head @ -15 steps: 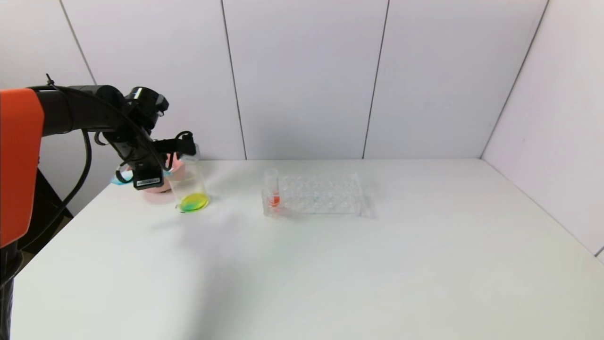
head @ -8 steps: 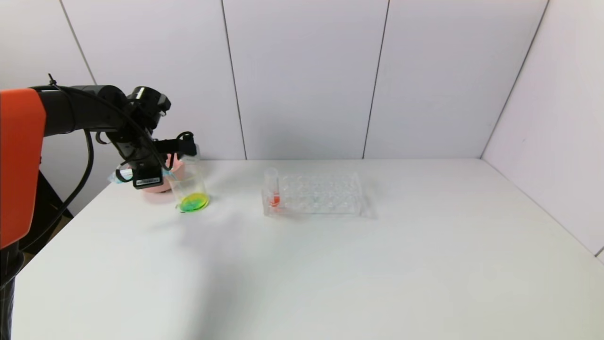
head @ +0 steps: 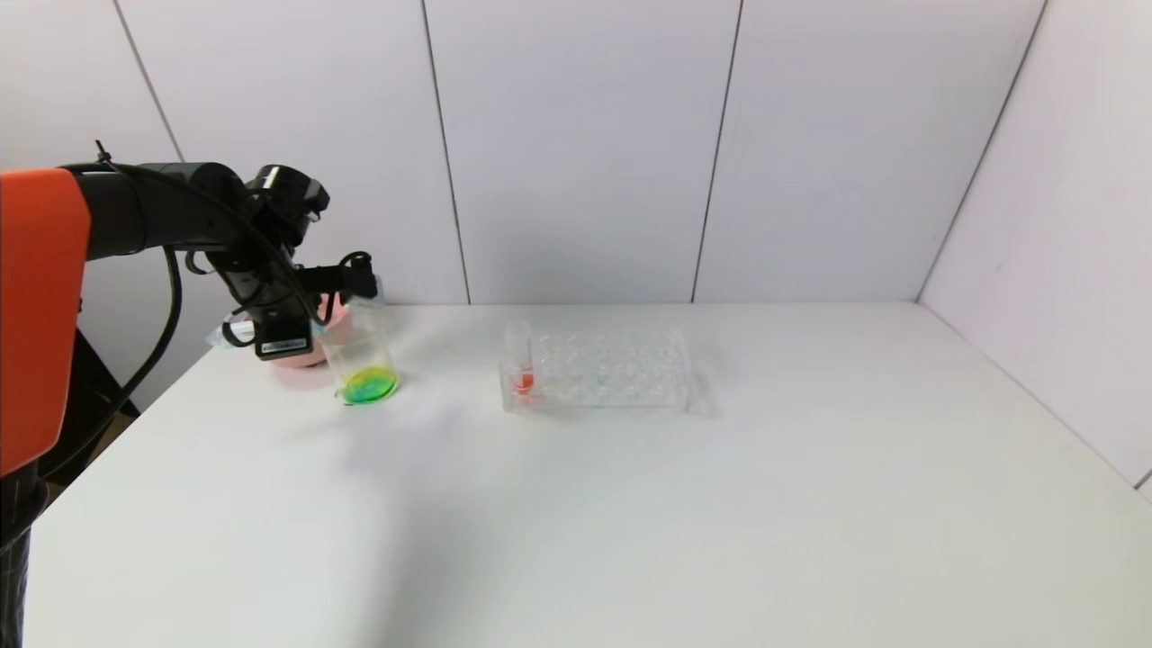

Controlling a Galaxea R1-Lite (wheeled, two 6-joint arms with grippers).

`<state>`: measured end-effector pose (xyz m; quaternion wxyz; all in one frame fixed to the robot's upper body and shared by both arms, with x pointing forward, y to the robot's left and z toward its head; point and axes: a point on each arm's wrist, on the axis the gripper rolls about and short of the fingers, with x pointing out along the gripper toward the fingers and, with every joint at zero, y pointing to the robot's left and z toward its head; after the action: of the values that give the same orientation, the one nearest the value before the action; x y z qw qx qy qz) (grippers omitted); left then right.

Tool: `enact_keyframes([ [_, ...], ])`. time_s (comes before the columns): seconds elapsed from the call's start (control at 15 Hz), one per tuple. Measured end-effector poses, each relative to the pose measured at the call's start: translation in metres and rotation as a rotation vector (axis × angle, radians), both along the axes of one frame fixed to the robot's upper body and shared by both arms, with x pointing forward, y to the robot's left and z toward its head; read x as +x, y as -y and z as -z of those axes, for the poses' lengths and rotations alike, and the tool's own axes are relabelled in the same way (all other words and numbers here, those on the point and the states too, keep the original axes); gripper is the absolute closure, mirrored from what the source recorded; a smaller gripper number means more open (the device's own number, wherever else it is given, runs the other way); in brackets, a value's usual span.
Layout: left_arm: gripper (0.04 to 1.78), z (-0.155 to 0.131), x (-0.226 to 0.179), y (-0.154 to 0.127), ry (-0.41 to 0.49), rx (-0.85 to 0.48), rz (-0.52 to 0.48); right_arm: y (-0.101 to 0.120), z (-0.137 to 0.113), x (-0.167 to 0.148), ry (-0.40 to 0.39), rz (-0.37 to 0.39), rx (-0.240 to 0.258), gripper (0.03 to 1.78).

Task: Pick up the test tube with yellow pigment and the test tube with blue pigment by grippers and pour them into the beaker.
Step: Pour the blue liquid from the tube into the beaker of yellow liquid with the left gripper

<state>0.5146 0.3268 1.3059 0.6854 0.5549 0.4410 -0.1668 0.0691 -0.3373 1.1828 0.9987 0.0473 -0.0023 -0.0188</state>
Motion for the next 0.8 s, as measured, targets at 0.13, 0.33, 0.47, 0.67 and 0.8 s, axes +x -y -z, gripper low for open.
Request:
enact_keyframes([
  [0.13, 1.29, 0.0, 0.0, 0.0002, 0.0, 0.001, 0.0, 0.0, 0.0, 0.0, 0.0, 0.0, 0.0, 0.04],
  [0.33, 1.29, 0.0, 0.0, 0.0009, 0.0, 0.007, -0.002, 0.0, 0.0, 0.0, 0.0, 0.0, 0.0, 0.04],
  [0.47, 1.29, -0.0003, -0.0002, 0.0022, 0.001, 0.02, -0.008, 0.0, 0.0, 0.0, 0.0, 0.0, 0.0, 0.04],
  [0.67, 1.29, -0.0008, -0.0002, 0.0031, 0.004, 0.022, -0.007, 0.0, 0.0, 0.0, 0.0, 0.0, 0.0, 0.04],
  [0.8, 1.29, -0.001, -0.0001, 0.0037, 0.006, 0.03, -0.008, 0.0, 0.0, 0.0, 0.0, 0.0, 0.0, 0.04],
])
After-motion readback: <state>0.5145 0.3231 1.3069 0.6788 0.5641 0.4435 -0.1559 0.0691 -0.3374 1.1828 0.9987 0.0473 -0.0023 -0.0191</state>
